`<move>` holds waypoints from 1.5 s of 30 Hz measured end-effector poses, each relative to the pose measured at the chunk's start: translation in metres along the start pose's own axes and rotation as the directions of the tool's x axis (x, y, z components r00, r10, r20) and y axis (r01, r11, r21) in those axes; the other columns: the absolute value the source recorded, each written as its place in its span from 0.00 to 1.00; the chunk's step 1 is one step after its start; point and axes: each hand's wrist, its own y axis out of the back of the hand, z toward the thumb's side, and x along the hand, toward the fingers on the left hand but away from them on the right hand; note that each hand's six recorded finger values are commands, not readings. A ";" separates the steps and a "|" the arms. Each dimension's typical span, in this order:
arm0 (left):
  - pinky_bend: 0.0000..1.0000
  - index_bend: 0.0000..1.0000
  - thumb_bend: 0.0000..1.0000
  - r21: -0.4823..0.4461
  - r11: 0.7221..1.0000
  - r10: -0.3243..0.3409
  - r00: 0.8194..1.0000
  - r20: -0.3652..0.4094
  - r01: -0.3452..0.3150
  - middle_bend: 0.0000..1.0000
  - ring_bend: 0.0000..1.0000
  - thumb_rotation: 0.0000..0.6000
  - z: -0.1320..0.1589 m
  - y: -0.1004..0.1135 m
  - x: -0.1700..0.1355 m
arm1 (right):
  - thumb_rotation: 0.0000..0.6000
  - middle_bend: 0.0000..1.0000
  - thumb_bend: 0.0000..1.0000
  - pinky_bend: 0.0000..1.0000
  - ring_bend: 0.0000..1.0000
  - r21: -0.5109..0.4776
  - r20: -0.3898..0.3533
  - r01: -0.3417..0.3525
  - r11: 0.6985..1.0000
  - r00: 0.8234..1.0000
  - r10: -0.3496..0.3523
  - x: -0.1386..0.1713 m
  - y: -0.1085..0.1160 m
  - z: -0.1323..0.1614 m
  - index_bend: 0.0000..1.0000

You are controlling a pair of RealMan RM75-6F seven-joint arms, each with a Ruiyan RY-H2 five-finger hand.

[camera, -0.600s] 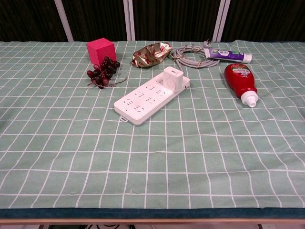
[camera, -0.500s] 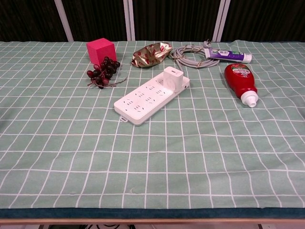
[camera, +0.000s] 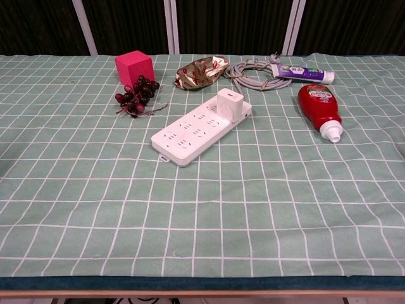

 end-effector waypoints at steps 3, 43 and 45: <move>0.02 0.00 0.37 -0.003 1.000 -0.003 1.000 0.021 0.003 0.00 0.00 1.00 0.009 -0.001 0.003 | 1.00 0.00 0.18 0.00 0.00 0.000 0.004 -0.004 1.000 1.000 0.004 -0.001 0.000 -0.001 0.00; 0.07 0.06 0.62 0.216 0.920 -0.392 0.771 0.502 0.327 0.00 0.00 1.00 0.309 -0.108 0.104 | 1.00 0.00 0.18 0.00 0.00 0.169 -0.154 -0.030 0.985 0.986 0.056 -0.093 0.027 0.124 0.00; 0.07 0.06 0.62 0.228 0.914 -0.406 0.763 0.502 0.336 0.00 0.00 1.00 0.314 -0.114 0.105 | 1.00 0.00 0.18 0.00 0.00 0.181 -0.169 -0.033 0.983 0.983 0.064 -0.097 0.027 0.134 0.00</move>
